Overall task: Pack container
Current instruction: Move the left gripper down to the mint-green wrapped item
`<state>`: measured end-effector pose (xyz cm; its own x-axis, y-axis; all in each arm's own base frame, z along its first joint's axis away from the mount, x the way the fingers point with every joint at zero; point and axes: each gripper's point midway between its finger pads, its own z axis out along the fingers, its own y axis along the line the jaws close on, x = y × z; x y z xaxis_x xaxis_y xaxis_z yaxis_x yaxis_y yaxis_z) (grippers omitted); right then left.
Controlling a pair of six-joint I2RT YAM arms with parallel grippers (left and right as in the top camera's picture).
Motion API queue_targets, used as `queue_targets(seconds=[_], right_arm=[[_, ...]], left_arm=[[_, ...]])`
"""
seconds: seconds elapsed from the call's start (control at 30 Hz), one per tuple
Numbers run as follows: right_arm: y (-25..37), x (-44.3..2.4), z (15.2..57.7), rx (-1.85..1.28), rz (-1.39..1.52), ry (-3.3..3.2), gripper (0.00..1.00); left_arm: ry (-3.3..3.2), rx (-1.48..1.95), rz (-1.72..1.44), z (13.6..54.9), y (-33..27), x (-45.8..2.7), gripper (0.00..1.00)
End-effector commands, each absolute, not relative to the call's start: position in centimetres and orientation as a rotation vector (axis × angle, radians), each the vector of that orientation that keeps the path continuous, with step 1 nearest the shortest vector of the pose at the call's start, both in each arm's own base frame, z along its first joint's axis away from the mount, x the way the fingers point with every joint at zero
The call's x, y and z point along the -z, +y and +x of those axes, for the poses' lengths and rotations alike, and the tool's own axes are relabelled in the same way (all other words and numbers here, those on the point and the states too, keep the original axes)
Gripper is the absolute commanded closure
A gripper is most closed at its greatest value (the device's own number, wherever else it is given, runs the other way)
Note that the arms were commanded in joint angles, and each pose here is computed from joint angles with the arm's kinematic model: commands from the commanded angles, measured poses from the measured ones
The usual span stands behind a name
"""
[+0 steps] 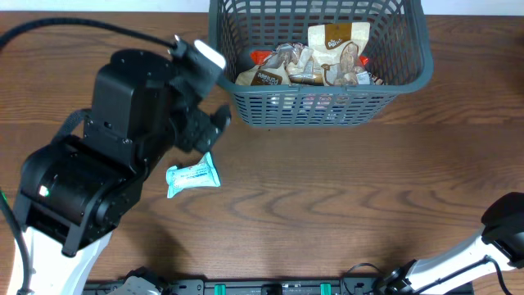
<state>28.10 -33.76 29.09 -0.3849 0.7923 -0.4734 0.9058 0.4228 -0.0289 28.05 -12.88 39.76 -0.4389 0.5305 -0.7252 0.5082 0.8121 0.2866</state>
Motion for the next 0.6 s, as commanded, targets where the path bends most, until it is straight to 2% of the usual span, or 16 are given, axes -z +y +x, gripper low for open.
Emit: queue_targets(seconds=[0.0,0.1,0.23,0.37,0.5,0.57], right_arm=[[-34.0,-29.1,27.6,0.374,1.481,2.272,0.01],[-34.2,-29.1,27.4,0.376,1.489,2.267,0.01],[-34.2,-29.1,27.4,0.376,1.490,2.268,0.01],[-34.1,-29.1,27.4,0.370,1.489,2.268,0.01],[-34.0,-28.9,27.3,0.368,1.494,2.277,0.01],[-33.9,-28.9,27.2,0.367,1.496,2.283,0.01]], left_arm=[[2.215,0.063,0.815,26.4,-13.5,-37.6,0.01],[2.372,0.043,0.796,25.4,-12.5,-34.6,0.01],[2.560,0.003,0.586,26.0,-10.8,-31.7,0.01],[2.586,-0.162,-0.226,29.1,-6.0,-30.3,0.01],[2.475,-0.144,-0.962,29.8,-3.6,-27.4,0.01],[2.395,-0.117,-1.226,29.7,-3.4,-26.0,0.01]])
